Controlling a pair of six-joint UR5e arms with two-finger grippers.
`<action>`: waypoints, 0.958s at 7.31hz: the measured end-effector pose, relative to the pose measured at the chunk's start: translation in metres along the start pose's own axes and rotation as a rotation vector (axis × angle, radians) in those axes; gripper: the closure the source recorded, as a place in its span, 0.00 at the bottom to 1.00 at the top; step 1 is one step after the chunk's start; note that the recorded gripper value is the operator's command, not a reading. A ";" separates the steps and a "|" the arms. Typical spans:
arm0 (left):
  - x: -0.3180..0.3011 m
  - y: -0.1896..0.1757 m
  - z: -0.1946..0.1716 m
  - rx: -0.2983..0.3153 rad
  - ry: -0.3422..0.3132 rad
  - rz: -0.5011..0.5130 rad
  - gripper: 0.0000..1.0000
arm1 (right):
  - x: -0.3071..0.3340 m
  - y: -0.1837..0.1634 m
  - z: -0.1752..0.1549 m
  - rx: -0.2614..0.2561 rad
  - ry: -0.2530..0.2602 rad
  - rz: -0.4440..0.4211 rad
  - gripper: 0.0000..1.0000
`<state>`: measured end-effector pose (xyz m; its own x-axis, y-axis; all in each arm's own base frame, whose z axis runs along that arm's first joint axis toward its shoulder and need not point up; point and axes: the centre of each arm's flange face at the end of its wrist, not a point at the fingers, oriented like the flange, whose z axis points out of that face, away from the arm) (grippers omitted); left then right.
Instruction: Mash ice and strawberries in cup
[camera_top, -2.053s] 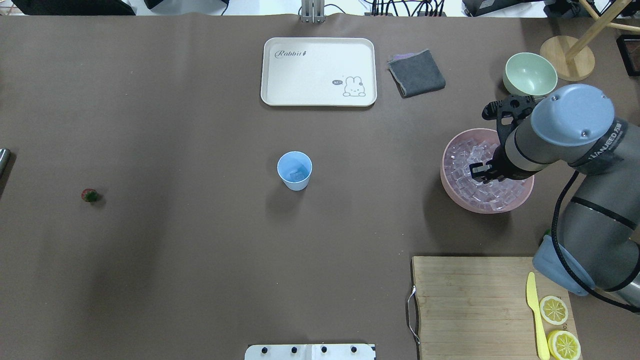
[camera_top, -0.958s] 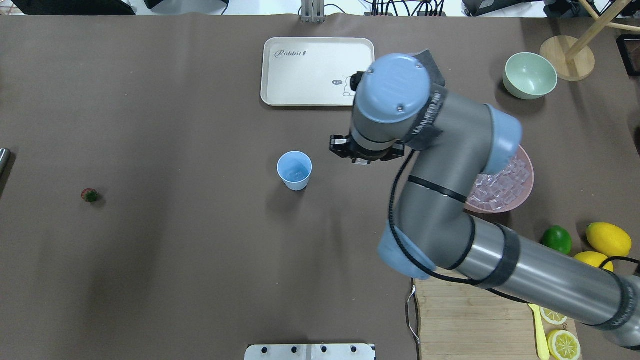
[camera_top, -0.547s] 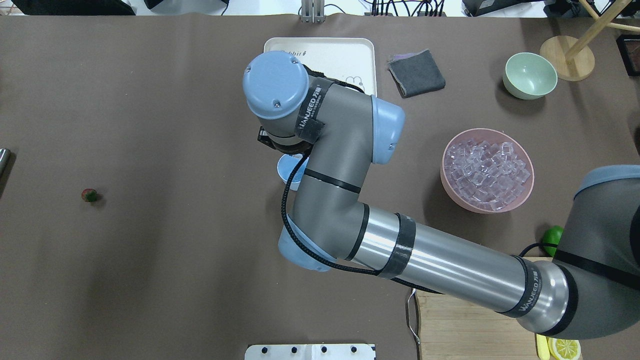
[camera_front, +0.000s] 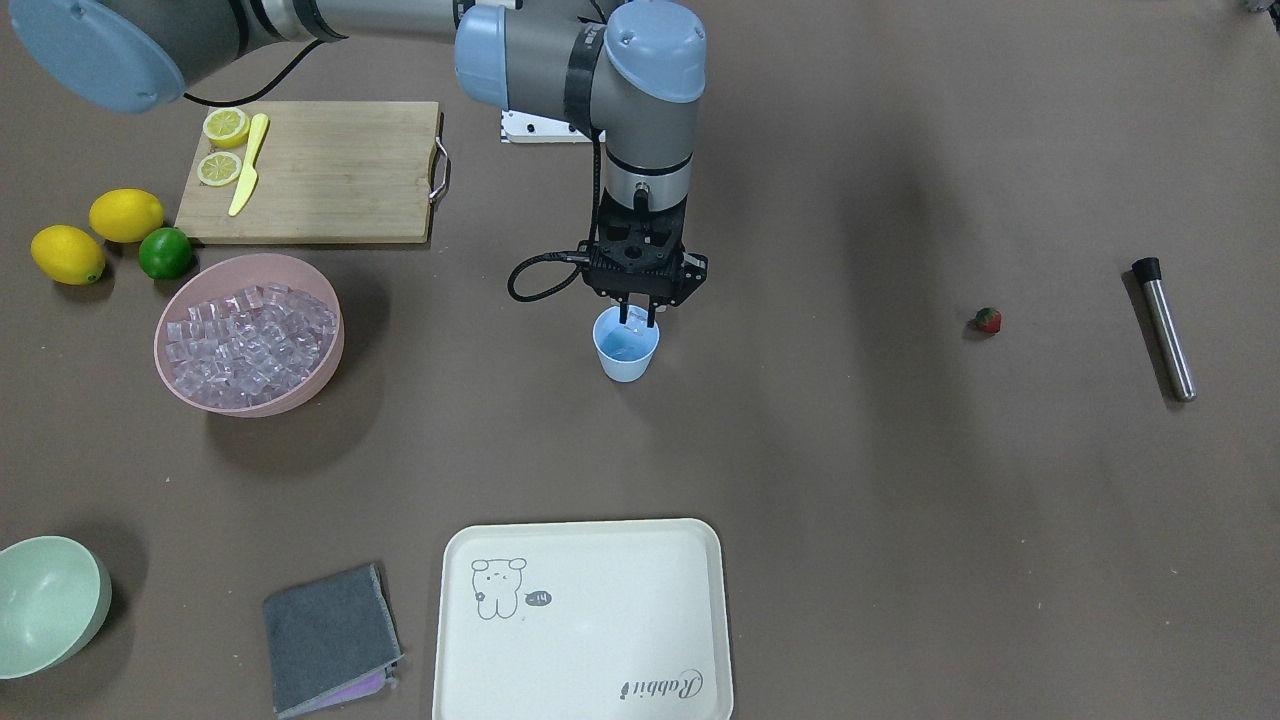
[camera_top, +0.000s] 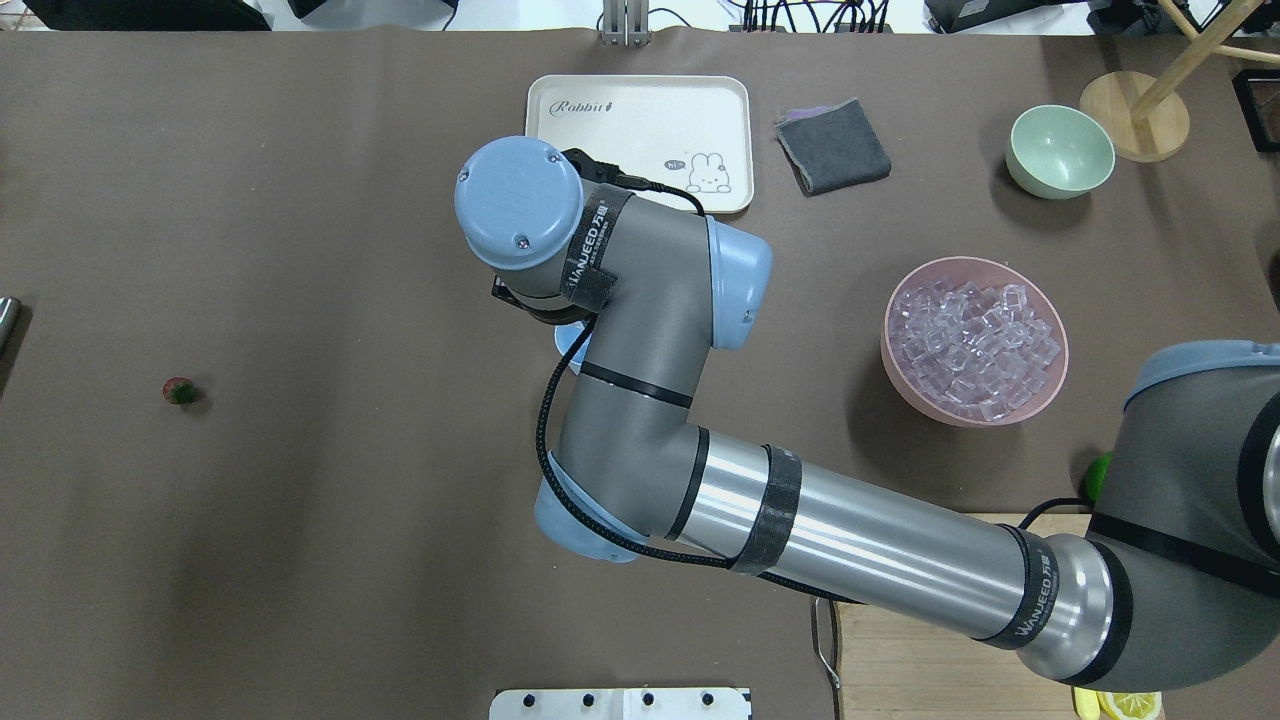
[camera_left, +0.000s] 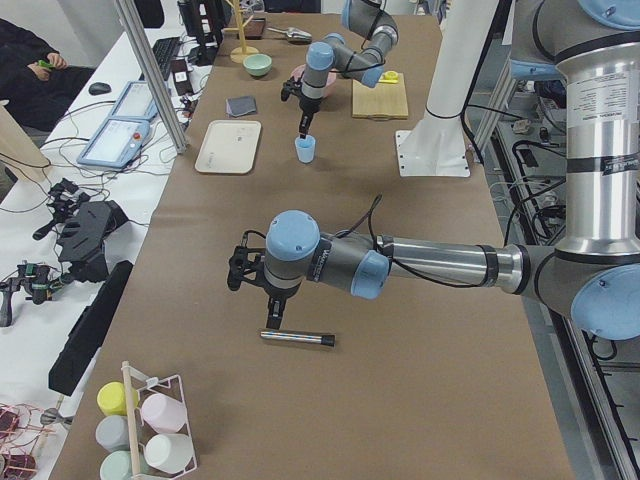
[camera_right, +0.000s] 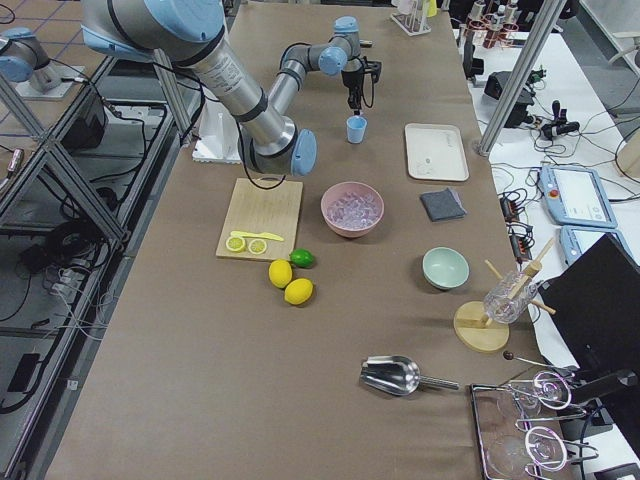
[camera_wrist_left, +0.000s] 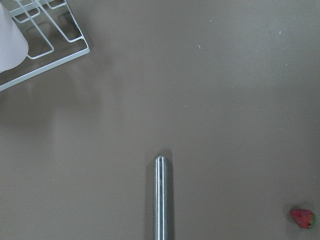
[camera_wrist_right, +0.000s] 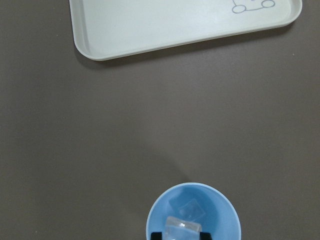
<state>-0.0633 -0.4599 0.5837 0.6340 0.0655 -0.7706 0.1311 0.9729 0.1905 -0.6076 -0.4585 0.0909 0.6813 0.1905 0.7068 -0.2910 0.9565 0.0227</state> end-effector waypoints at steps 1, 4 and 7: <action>0.000 0.000 0.000 0.000 0.000 0.001 0.02 | 0.006 0.000 0.002 0.003 -0.008 -0.005 0.01; 0.001 -0.001 -0.001 0.002 0.000 0.003 0.02 | 0.086 -0.008 -0.015 0.016 -0.032 -0.067 0.02; 0.002 0.000 -0.007 0.012 0.007 0.002 0.02 | 0.202 -0.043 -0.017 -0.009 0.002 -0.154 0.08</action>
<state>-0.0673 -0.4582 0.5776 0.6290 0.0695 -0.7743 0.1389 0.9699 0.1999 -0.4457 -0.4570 0.2206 0.7185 0.0414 0.6943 -0.1765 0.9764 0.1244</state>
